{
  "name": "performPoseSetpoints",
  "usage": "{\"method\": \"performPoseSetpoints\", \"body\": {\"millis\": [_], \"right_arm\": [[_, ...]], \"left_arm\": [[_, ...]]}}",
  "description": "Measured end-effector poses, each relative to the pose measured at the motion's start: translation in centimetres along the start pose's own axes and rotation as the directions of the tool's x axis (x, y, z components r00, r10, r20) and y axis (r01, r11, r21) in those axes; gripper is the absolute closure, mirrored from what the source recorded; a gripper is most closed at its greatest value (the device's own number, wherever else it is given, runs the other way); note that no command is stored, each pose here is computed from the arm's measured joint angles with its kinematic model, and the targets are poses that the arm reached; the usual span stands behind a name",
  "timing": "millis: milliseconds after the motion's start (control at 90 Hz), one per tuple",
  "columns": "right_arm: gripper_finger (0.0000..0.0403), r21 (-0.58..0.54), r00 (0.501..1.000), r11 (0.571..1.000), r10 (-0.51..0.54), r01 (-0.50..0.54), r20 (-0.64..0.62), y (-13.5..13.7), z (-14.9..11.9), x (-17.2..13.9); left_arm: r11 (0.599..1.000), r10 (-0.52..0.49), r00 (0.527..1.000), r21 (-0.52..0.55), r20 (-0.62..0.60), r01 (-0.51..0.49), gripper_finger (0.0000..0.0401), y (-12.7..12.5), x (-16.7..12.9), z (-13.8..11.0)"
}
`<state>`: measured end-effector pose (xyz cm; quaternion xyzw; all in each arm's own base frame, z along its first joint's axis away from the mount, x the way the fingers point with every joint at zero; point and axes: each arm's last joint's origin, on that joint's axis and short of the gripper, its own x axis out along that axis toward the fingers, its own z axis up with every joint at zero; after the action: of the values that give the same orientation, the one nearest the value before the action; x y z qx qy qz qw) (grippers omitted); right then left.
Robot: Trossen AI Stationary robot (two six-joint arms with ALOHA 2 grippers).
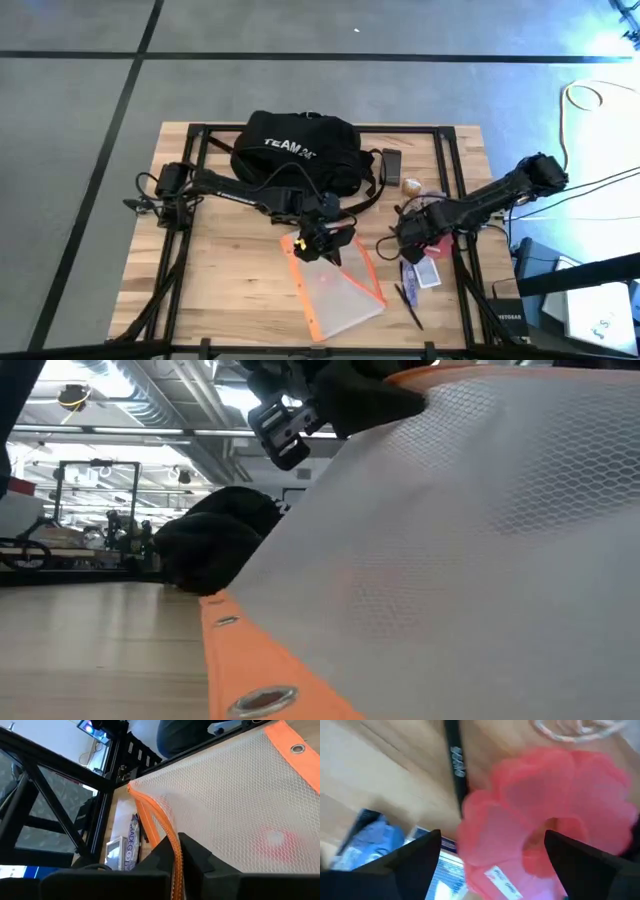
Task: Unpack backpack
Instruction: Put the medicine organizer into the white zip bag
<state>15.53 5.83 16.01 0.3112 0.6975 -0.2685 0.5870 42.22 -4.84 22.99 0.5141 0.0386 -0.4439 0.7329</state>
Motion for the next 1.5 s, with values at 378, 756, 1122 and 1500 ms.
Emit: {"method": "performPoseSetpoints", "body": {"millis": [378,756,1122,1500], "right_arm": [[0.0122,-0.024,0.998,1.0,0.014,-0.012,0.054,-0.1,0.2,0.8],[0.0172,-0.004,1.0,1.0,-0.005,0.005,0.019,-1.1,0.0,2.5],[0.0206,-0.053,0.999,0.999,0.005,-0.003,0.032,-0.8,0.1,2.2],[0.0205,-0.107,0.992,0.994,0.049,-0.037,0.116,0.9,0.6,-0.4]], "left_arm": [[1.0,0.0,1.0,-0.007,0.0,0.0,0.0401,0.0,0.0,0.0],[1.0,0.0,1.0,-0.019,0.0,0.0,0.0401,0.0,0.0,0.0],[1.0,-0.001,1.0,-0.019,-0.001,0.001,0.0401,0.0,0.0,0.0],[1.0,-0.001,1.0,-0.02,-0.001,0.001,0.0401,0.0,0.0,0.0]]}}
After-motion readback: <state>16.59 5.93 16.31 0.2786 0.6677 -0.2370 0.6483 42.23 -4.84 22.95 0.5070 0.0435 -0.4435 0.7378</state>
